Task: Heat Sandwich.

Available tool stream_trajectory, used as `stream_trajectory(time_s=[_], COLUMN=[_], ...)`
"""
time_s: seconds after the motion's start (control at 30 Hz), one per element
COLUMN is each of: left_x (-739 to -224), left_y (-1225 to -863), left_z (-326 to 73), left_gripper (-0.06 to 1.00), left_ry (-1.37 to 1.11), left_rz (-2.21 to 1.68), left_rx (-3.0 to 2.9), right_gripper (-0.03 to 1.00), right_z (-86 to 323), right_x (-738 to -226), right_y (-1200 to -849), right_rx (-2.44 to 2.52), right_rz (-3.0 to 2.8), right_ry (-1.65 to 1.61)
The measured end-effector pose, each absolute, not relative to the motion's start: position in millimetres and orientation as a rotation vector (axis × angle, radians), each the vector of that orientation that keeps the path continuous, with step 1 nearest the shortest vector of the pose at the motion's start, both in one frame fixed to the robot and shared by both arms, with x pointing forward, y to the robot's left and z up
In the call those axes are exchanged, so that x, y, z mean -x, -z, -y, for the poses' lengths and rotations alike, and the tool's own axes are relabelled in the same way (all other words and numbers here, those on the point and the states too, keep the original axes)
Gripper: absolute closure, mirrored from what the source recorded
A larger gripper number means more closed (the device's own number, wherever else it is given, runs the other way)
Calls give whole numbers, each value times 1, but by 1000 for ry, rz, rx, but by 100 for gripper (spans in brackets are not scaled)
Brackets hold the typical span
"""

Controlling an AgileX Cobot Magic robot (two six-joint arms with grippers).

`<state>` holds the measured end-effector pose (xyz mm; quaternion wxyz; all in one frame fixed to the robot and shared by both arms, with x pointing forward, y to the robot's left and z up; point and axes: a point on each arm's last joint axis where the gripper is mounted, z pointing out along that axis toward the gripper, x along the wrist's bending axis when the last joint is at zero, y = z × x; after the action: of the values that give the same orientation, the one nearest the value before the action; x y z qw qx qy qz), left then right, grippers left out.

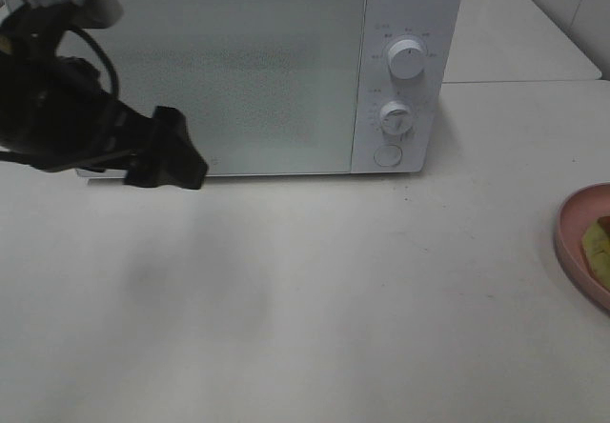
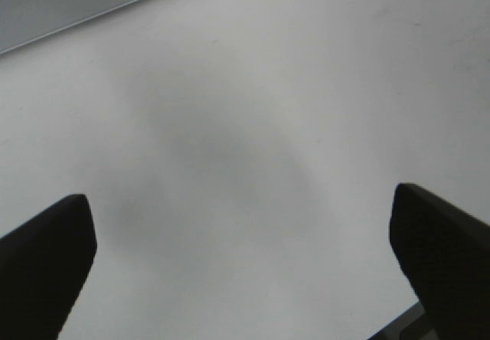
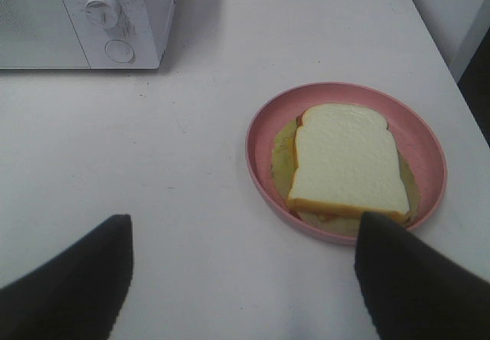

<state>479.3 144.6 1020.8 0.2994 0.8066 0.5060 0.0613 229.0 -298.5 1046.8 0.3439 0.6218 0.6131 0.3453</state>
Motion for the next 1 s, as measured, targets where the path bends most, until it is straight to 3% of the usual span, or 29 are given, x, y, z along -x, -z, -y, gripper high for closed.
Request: stream_trajectory(time_s=[0.3,0.6,1.0], left_x=[-469,-444,-398], left_y=[-1053,-1075,-1097], left_z=[-226,-283,-300], left_gripper=[-4,-4,-4], left_ry=[-207,-356,-487], left_rz=[-1622,-1851,-1893], left_rx=[-2078,-2002,-1888], right_gripper=[20,20,20], right_z=[299,299,299], right_x=[-229,-229,-229], right_y=[-1047,-1047,-1047], right_rx=[-1615,-1615,-1615], right_rz=[-1593,-1593,-1593], right_ry=[-897,-897,-897])
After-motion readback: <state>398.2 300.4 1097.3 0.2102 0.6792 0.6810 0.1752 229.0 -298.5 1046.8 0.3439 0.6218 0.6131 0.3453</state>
